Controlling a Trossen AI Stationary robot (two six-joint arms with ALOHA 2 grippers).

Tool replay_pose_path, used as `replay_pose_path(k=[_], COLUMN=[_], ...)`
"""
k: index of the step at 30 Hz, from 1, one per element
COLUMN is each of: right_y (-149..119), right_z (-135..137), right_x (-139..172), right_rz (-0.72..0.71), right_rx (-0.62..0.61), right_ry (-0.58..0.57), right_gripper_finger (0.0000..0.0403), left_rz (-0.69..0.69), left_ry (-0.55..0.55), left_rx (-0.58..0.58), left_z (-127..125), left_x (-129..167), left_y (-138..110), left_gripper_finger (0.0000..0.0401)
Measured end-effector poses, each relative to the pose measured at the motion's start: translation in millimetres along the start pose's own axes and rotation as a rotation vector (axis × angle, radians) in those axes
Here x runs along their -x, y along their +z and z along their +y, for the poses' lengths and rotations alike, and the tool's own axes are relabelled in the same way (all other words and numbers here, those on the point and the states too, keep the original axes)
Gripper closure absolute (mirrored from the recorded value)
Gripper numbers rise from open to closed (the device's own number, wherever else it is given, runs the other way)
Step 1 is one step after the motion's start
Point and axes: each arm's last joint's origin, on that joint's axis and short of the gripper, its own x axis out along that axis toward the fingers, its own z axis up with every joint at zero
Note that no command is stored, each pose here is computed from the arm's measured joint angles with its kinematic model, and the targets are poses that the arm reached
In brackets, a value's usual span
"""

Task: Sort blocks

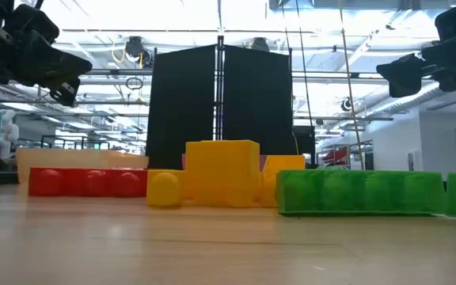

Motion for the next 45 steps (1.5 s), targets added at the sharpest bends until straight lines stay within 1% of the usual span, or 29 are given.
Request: replay_pose_path(k=[30, 33, 35, 40, 43, 45], right_y=[0.0, 0.0, 0.0, -0.3, -0.3, -0.3], right_z=[0.0, 0.0, -1.1, -4.2, -4.6, -4.9], right_x=[0.0, 0.0, 0.0, 0.3, 0.4, 0.4], right_rz=[0.000, 0.000, 0.003, 0.012, 0.015, 0.019], right_rx=[0.000, 0.000, 0.004, 0.000, 0.021, 0.052], right_ry=[0.000, 0.000, -0.038, -0.145, -0.158, -0.168], right_gripper_finger=[0.0081, 0.0081, 0.0081, 0.0081, 0.0081, 0.0081], left_rz=[0.000, -0.019, -0.027, -0.029, -0.036, -0.071], left_ry=[0.000, 0.081, 0.106, 0.105, 0.104, 0.097], left_rx=[-0.002, -0.031, -0.027, -0.027, -0.027, -0.020], left_z=[0.0, 2.5, 3.2, 3.0, 2.9, 2.4], left_x=[0.0, 0.2, 0.3, 0.3, 0.2, 0.1], left_y=[0.0, 0.9, 1.5, 1.7, 2.2, 4.9], left_gripper_finger=[0.0397, 0.0397, 0.0397, 0.0397, 0.0397, 0.0397])
